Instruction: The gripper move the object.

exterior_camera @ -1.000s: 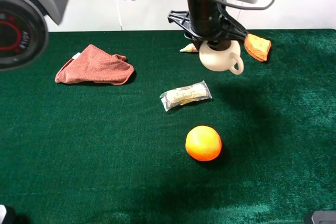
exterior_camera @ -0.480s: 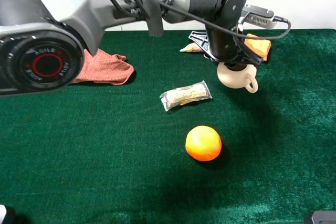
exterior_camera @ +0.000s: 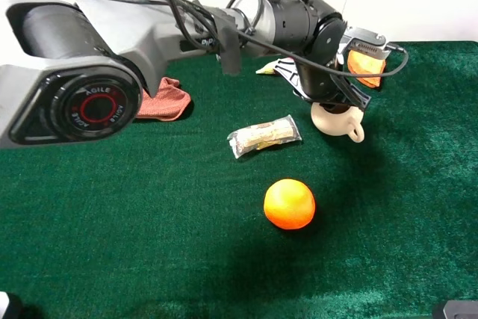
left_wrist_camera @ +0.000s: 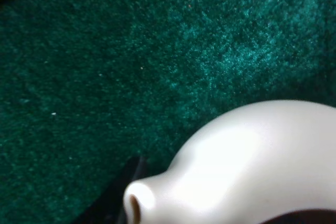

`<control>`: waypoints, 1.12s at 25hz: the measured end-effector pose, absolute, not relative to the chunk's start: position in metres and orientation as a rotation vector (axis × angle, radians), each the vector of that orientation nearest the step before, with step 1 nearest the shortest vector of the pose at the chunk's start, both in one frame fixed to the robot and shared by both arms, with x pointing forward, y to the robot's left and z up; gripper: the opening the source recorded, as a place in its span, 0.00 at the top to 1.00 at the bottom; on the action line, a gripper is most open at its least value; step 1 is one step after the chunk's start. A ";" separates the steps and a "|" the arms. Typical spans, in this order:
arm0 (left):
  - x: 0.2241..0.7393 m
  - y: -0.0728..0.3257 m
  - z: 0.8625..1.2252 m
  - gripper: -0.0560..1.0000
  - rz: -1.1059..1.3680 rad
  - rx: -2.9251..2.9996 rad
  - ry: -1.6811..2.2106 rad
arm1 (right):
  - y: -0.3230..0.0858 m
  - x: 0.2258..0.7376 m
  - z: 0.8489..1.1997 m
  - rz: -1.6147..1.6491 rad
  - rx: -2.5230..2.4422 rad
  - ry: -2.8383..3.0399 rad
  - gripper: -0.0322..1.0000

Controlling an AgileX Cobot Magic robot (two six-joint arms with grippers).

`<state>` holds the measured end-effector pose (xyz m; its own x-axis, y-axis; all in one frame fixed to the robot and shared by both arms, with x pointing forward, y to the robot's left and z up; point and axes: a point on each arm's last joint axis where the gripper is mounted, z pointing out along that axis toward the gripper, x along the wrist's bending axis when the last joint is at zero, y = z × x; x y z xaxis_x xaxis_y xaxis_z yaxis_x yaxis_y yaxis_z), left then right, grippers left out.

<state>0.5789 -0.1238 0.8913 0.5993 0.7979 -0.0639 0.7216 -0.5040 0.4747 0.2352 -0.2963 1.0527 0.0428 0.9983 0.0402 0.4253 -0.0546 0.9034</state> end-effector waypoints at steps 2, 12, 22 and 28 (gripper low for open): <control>0.578 -0.125 0.888 0.63 0.224 2.372 1.204 | -0.296 0.235 1.053 0.979 1.580 1.476 0.30; 0.578 -0.127 0.883 0.63 0.223 2.365 1.195 | -0.296 0.235 1.053 0.980 1.581 1.476 0.30; 0.578 -0.127 0.883 0.44 0.224 2.364 1.195 | -0.296 0.235 1.053 0.980 1.581 1.476 0.30; 0.578 -0.127 0.884 0.11 0.223 2.361 1.194 | -0.296 0.235 1.053 0.980 1.581 1.476 0.30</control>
<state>0.5783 -0.1274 0.8837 0.6056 0.7927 -0.0699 0.7142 -0.5027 0.4871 0.2352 -0.2962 1.0527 0.0423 0.9983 0.0408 0.4253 -0.0550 0.9034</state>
